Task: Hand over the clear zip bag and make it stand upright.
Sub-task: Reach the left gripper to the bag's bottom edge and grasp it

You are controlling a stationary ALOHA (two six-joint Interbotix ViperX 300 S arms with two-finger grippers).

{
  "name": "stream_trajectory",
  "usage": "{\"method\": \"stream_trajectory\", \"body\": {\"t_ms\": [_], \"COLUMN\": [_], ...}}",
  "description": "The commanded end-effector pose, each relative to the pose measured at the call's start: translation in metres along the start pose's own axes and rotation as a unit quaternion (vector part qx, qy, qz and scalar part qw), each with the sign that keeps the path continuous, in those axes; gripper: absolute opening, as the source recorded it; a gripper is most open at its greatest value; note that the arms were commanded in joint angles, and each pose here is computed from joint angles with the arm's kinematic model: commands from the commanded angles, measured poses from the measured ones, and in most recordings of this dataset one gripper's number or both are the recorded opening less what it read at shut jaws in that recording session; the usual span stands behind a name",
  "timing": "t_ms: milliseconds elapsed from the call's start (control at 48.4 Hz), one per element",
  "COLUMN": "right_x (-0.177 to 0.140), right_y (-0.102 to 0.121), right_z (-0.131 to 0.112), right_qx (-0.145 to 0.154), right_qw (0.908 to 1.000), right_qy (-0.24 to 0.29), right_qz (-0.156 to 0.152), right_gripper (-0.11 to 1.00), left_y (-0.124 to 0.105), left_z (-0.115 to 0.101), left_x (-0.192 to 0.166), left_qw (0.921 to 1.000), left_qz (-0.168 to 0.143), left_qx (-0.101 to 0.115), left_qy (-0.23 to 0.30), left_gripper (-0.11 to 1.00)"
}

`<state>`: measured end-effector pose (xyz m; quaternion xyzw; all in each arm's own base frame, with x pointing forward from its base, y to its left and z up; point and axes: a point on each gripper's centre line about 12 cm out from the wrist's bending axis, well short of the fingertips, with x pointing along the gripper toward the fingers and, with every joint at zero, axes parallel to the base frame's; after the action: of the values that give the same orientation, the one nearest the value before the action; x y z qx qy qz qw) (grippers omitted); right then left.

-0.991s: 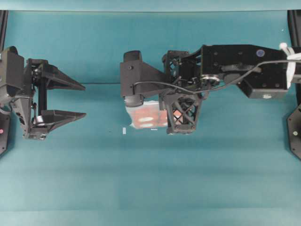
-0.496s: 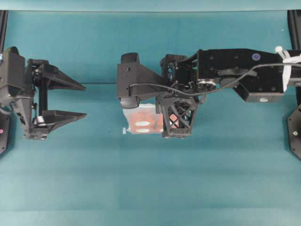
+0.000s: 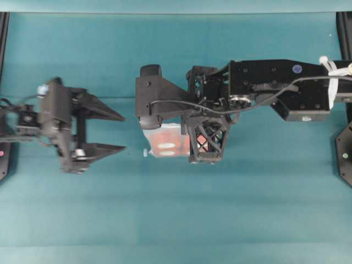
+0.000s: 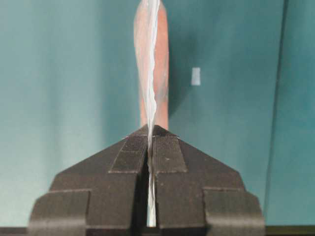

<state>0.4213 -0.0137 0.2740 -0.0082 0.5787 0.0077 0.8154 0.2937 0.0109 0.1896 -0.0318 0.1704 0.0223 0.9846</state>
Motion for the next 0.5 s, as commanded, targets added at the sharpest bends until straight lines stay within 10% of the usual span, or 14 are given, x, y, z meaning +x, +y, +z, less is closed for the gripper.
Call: {"method": "stream_trajectory", "body": {"t_ms": [0, 475], "right_x": [-0.008, -0.004], "right_y": [0.002, 0.001], "right_z": [0.004, 0.002], "right_qx": [0.004, 0.003], "right_qw": [0.9999, 0.9999], "right_qy": [-0.014, -0.014], "right_qz": [0.001, 0.001], "right_gripper": [0.0, 0.0], "left_y": [-0.001, -0.003], "left_z": [0.007, -0.022], "left_x": [0.012, 0.057], "left_qw": [0.9999, 0.9975], "left_qz": [-0.003, -0.012], "left_qx": [0.0, -0.059], "left_qy": [-0.017, -0.038], "left_gripper": [0.89, 0.89]}}
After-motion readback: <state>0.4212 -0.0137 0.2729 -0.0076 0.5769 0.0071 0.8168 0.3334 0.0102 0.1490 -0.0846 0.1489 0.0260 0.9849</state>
